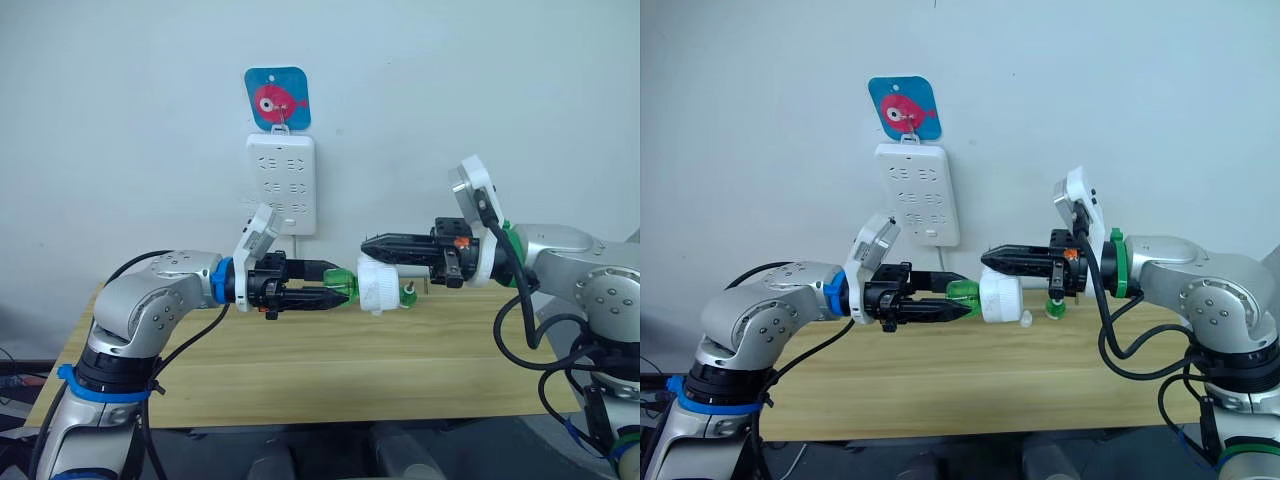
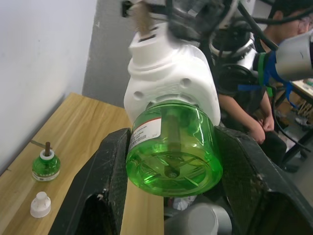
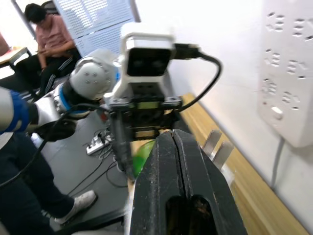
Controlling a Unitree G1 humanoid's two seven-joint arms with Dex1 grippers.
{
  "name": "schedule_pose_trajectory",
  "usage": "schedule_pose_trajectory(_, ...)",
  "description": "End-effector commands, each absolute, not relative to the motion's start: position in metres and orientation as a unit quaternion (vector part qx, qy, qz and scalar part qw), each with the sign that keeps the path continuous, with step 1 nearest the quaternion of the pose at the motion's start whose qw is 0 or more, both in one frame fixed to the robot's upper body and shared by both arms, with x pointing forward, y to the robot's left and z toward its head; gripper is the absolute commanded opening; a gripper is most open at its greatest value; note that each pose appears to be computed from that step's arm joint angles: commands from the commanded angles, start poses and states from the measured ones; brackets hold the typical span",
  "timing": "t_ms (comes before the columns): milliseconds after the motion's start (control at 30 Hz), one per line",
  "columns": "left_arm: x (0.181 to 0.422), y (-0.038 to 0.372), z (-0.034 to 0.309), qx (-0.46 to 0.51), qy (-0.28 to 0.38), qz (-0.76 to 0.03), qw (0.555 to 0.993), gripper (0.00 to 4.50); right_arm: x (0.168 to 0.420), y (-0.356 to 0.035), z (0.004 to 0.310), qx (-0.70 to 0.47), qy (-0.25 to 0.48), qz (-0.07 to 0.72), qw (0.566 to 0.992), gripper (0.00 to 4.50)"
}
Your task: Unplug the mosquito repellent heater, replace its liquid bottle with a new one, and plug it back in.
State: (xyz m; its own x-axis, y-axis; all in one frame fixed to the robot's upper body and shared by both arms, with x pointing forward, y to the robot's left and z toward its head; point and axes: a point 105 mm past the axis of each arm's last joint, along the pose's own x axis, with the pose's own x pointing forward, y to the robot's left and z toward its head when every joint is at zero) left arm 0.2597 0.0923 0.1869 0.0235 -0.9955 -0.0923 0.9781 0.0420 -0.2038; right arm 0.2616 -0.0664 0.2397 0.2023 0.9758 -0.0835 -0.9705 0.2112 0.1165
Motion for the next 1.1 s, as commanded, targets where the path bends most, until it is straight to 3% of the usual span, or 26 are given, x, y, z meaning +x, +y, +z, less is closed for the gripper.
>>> schedule_pose_trajectory(33, 0.251, 0.091, 0.192, -0.023, 0.093, -0.71, 0.698, 2.32, 0.271, -0.071, 0.253, 0.013, 0.038, 0.606, 0.794, 0.0)
schedule_pose_trajectory(500, 0.245, 0.094, 0.193, -0.029, 0.103, -0.721, 0.684, 2.32, 0.281, -0.081, 0.232, -0.028, 0.066, 0.588, 0.806, 0.0)
schedule_pose_trajectory(633, 0.245, 0.096, 0.192, -0.03, 0.105, -0.72, 0.686, 2.32, 0.29, -0.094, 0.233, -0.019, 0.064, 0.559, 0.826, 0.0)
schedule_pose_trajectory(800, 0.247, 0.098, 0.19, -0.03, 0.107, -0.716, 0.689, 2.32, 0.283, -0.119, 0.235, 0.015, 0.093, 0.554, 0.827, 0.0)
schedule_pose_trajectory(1000, 0.248, 0.099, 0.189, -0.03, 0.11, -0.718, 0.686, 2.32, 0.266, -0.124, 0.236, 0.03, 0.117, 0.569, 0.813, 1.98)
schedule_pose_trajectory(1100, 0.249, 0.1, 0.188, -0.031, 0.113, -0.719, 0.685, 2.32, 0.259, -0.118, 0.252, 0.031, 0.093, 0.587, 0.803, 3.08)
